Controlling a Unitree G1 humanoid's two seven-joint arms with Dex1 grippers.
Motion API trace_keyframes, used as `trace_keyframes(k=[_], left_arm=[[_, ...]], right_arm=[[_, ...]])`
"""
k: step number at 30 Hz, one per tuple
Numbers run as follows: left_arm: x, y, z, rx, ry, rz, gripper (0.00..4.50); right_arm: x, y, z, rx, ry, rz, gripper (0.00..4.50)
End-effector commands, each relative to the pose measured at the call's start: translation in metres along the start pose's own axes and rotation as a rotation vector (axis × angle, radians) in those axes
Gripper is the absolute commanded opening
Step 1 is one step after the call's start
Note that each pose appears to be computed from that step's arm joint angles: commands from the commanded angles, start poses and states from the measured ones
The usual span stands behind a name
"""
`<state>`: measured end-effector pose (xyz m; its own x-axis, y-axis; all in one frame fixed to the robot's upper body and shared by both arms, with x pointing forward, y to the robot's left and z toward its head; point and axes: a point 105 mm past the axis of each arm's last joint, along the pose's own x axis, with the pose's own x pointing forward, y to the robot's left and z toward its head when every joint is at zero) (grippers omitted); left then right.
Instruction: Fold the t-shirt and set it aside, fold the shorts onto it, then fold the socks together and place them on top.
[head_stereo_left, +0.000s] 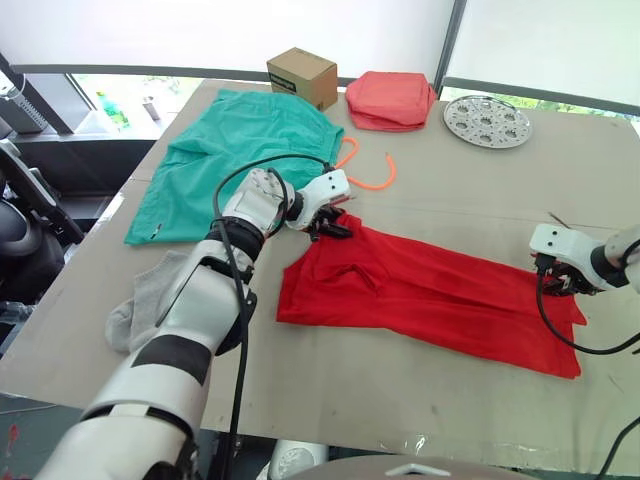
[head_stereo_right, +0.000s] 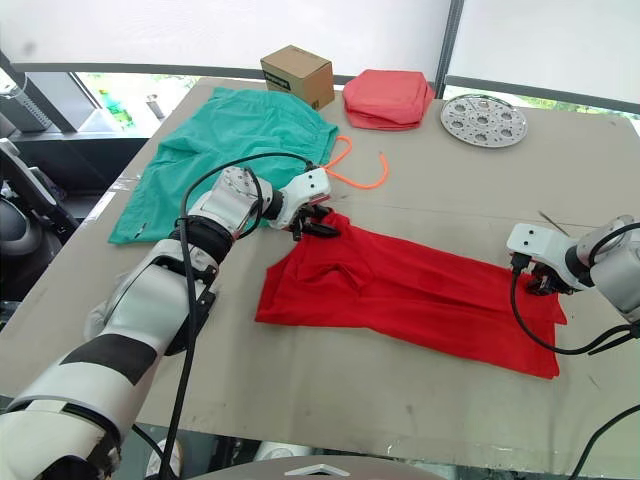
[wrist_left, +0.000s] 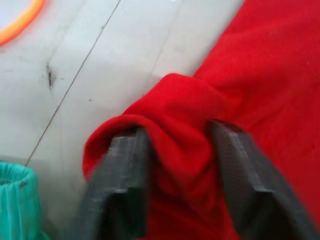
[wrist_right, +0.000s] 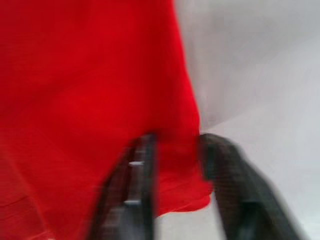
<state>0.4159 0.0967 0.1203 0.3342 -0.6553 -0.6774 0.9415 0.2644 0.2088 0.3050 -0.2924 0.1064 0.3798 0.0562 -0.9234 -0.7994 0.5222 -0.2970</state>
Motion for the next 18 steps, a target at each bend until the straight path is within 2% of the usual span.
trace_keyframes(k=[1, 2, 9, 13, 17, 18], left_arm=[[0.005, -0.009, -0.026, -0.036, 0.08, -0.05, 0.19], [0.003, -0.01, -0.025, -0.045, 0.066, -0.061, 0.05], [-0.016, -0.023, -0.021, -0.121, -0.059, -0.151, 0.05], [-0.032, -0.052, -0.031, -0.235, -0.111, -0.135, 0.05], [-0.044, -0.092, -0.031, -0.388, -0.157, -0.054, 0.05], [-0.047, -0.104, -0.029, -0.436, -0.181, -0.026, 0.05]], right_arm=[[-0.005, -0.006, -0.011, 0.002, 0.057, -0.042, 0.0], [-0.008, -0.006, -0.011, -0.005, 0.059, -0.053, 0.0], [-0.023, -0.013, 0.002, -0.086, 0.047, -0.127, 0.0], [-0.024, -0.051, 0.016, -0.192, 0.087, -0.263, 0.0], [-0.018, -0.097, 0.054, -0.325, 0.103, -0.411, 0.0], [-0.014, -0.106, 0.073, -0.372, 0.083, -0.458, 0.0]])
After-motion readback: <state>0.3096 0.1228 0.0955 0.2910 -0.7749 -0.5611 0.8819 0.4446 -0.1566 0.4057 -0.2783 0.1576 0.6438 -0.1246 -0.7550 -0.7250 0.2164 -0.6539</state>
